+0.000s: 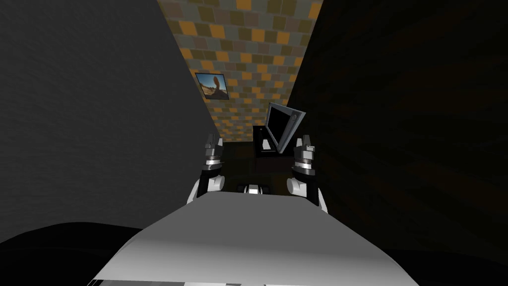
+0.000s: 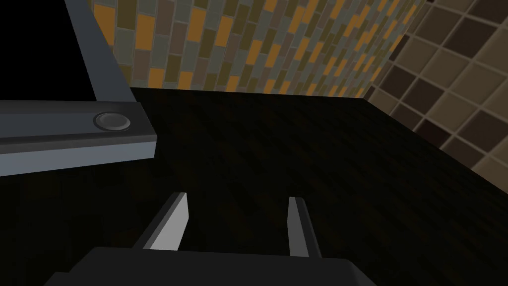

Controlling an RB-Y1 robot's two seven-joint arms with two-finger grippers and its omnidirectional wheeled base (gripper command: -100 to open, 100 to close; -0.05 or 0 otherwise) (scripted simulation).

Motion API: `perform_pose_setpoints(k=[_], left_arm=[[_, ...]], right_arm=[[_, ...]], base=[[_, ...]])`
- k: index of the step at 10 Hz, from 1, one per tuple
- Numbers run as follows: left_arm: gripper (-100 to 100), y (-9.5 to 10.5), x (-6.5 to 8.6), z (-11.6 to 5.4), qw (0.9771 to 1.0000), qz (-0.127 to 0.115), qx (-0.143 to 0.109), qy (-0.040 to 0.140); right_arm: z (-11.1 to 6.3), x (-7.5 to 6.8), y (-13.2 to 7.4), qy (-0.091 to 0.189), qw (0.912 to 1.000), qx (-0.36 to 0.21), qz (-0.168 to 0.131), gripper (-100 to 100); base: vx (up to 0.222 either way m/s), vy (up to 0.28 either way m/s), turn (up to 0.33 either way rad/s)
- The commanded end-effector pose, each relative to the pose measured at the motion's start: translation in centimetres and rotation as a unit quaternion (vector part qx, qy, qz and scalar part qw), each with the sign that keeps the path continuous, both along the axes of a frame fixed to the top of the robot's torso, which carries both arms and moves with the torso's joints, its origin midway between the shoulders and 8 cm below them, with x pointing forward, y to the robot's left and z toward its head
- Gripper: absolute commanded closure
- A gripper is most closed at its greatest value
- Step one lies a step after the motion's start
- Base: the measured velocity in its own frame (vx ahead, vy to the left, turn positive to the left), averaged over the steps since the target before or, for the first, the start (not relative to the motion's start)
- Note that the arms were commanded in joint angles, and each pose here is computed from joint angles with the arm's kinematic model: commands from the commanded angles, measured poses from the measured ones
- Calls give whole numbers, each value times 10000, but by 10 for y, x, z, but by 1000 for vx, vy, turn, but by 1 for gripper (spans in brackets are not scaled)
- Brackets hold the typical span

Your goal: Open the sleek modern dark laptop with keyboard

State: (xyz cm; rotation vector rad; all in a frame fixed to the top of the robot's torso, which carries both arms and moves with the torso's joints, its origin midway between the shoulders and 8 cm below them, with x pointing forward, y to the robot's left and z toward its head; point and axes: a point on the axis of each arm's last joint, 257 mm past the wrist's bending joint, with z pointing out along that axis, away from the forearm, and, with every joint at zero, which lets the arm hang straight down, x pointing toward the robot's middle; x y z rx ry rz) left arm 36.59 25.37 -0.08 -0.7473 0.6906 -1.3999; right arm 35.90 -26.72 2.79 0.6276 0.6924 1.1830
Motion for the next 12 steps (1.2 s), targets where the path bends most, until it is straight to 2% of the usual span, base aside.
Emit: perform_pose_setpoints(k=[1, 2, 7, 10, 12], left_arm=[[0, 0, 0, 0, 10000, 0, 0, 0], [0, 0, 0, 0, 10000, 0, 0, 0], [0, 0, 0, 0, 10000, 0, -1, 4], [0, 0, 0, 0, 10000, 0, -1, 4], [0, 0, 0, 0, 10000, 0, -1, 4]], right_arm=[[0, 0, 0, 0, 10000, 0, 0, 0], [-2, 2, 4, 50, 9998, -195, 23, -100], [-18, 15, 20, 291, 9926, -1178, -73, -100], [-32, 25, 28, 436, 9808, -1882, -276, -100], [-41, 33, 33, 521, 9689, -2376, -454, -100]], base=[[0, 0, 0], [12, 7, -11], [30, 29, -24], [49, 56, -34], [71, 70, -45]])
